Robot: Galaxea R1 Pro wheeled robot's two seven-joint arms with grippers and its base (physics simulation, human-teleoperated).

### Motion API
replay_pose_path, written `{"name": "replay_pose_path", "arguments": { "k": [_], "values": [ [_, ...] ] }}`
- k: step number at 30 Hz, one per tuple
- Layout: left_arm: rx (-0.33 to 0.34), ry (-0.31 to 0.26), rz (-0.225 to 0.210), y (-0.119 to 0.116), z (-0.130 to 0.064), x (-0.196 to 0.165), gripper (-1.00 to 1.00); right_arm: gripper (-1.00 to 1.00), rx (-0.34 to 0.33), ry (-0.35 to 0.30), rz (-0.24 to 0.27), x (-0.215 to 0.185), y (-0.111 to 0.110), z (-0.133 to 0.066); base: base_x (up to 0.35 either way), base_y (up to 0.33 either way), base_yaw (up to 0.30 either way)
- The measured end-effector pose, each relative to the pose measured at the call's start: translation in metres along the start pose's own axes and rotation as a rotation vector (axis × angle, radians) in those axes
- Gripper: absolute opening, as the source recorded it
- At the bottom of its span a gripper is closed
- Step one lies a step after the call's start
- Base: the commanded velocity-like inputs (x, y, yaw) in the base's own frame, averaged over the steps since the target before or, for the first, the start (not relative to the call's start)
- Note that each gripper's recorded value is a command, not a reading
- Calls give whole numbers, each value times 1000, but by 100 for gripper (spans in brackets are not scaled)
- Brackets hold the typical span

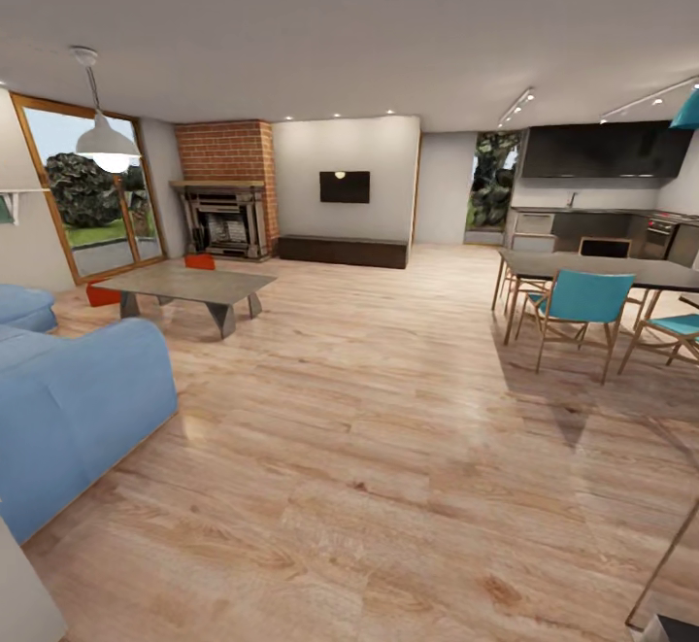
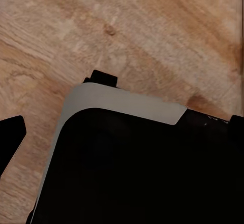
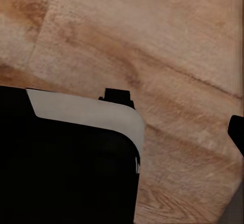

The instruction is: Move the two storage containers from the living room to the garage. In the garage, place one container on the floor and stack the other container on top of it (either order is fine).

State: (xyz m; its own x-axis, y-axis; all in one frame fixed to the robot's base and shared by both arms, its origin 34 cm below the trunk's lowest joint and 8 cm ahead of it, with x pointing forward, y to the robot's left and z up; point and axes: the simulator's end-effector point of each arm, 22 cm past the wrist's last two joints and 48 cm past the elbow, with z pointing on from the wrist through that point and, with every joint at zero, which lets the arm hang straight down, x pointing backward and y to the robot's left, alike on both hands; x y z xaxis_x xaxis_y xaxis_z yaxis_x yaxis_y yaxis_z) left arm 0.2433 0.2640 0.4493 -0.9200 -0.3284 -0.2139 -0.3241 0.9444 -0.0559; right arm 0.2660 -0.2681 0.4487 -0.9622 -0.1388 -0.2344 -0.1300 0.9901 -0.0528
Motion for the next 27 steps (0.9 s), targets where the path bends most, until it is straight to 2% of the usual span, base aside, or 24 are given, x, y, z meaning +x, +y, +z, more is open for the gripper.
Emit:
{"name": "replay_pose_path", "arguments": {
  "k": [27],
  "values": [
    [1,-7,8,-2,0,-3,100,100,-11,-2,2,-1,5,0,323,0,0]
  ]
}}
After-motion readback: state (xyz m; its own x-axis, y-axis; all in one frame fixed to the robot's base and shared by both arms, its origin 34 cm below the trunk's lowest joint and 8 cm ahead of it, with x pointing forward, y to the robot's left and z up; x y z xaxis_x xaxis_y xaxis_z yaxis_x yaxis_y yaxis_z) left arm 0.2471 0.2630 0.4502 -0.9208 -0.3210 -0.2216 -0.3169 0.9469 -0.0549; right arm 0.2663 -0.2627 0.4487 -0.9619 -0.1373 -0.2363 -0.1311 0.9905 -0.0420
